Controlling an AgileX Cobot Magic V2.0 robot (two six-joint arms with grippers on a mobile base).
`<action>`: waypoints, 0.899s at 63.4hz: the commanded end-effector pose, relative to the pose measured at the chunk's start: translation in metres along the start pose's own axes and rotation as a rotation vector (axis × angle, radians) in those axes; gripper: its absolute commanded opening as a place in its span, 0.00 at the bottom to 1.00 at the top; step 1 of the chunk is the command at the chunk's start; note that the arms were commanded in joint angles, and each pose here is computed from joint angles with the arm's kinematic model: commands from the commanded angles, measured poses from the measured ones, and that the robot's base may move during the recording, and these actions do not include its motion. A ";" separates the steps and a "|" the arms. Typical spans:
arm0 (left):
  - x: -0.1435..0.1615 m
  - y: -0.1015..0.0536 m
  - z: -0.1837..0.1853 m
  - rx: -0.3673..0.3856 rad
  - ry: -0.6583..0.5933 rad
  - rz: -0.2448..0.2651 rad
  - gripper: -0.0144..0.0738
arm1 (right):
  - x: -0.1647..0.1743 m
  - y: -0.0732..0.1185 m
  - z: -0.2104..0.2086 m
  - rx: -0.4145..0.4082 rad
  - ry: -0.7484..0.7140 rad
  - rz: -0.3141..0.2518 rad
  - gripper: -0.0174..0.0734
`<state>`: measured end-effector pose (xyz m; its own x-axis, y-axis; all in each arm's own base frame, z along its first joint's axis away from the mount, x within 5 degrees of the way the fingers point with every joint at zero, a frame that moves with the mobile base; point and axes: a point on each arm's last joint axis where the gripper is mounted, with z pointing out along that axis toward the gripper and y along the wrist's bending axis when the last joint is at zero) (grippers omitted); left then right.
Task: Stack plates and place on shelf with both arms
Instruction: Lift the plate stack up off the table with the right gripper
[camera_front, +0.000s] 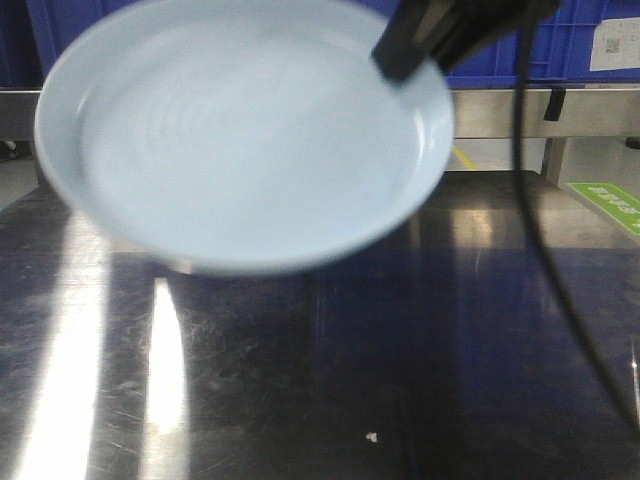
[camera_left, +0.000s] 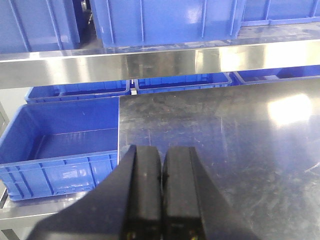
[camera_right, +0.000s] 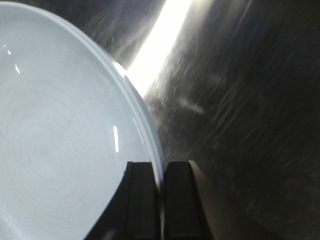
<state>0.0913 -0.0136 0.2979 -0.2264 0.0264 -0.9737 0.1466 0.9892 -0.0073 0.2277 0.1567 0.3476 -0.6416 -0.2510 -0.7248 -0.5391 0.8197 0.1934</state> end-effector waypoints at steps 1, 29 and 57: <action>-0.017 0.001 -0.003 -0.009 -0.117 -0.004 0.26 | -0.016 0.000 -0.038 0.017 -0.218 -0.020 0.25; -0.017 0.001 -0.003 -0.009 -0.117 -0.004 0.26 | 0.049 -0.010 -0.089 0.075 -0.499 -0.029 0.25; -0.017 0.001 -0.003 -0.009 -0.117 -0.004 0.26 | 0.114 -0.013 -0.120 0.075 -0.716 -0.040 0.25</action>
<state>0.0913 -0.0135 0.2979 -0.2262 0.0276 -0.9737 0.1464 0.9892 -0.0059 0.1007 0.0618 0.3214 -0.2554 0.0049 -0.9668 -0.5042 0.8526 0.1375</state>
